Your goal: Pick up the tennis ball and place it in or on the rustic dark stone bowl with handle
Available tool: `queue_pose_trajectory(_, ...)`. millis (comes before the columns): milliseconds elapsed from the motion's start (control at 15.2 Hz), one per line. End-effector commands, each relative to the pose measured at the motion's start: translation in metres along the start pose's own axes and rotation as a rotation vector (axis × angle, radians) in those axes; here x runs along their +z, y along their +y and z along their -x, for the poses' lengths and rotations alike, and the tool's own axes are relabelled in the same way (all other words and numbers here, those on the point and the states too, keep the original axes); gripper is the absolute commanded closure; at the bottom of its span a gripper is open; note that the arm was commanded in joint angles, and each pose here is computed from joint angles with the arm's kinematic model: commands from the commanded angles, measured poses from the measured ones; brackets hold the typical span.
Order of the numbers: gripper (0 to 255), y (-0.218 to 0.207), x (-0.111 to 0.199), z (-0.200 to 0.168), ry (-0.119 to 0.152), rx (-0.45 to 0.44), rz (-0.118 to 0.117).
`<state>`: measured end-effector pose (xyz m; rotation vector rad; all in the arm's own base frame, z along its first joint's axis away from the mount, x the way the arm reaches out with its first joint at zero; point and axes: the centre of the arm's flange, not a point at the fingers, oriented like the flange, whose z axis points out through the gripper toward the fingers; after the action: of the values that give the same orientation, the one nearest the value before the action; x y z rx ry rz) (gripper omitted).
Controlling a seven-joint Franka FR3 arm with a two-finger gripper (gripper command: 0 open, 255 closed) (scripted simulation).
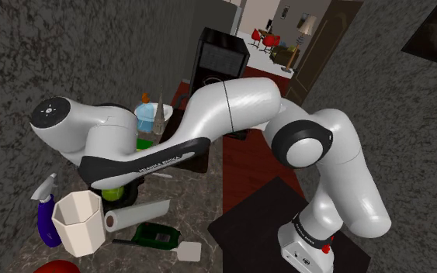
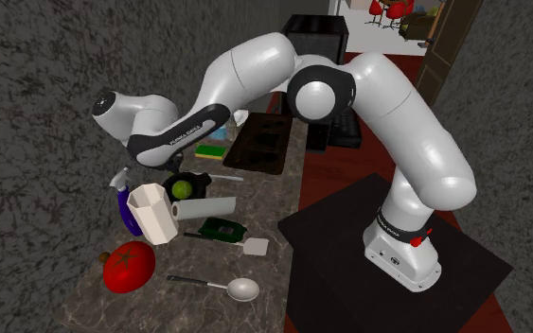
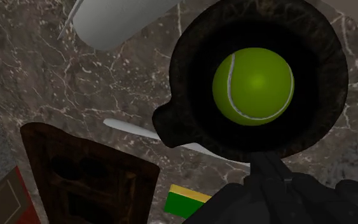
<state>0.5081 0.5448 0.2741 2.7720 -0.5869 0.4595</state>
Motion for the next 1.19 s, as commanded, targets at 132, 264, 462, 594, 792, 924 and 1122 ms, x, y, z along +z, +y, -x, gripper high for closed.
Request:
queue_pose_trajectory(132, 0, 0.009, 0.006, 0.036, 0.064, 0.155, -0.050)
queue_pose_trajectory(264, 0, 0.012, 0.015, 0.073, 0.129, 0.310, -0.100)
queue_pose_trajectory(462, 0, 0.011, 0.028, 0.080, 0.144, 0.347, -0.112)
queue_pose_trajectory(594, 0, 0.010, 0.038, 0.079, 0.144, 0.347, -0.112)
queue_pose_trajectory(792, 0, 0.009, 0.054, 0.076, 0.144, 0.347, -0.112)
queue_pose_trajectory(924, 0, 0.009, 0.057, 0.075, 0.144, 0.347, -0.112)
queue_pose_trajectory(1122, 0, 0.009, 0.057, 0.075, 0.144, 0.347, -0.112)
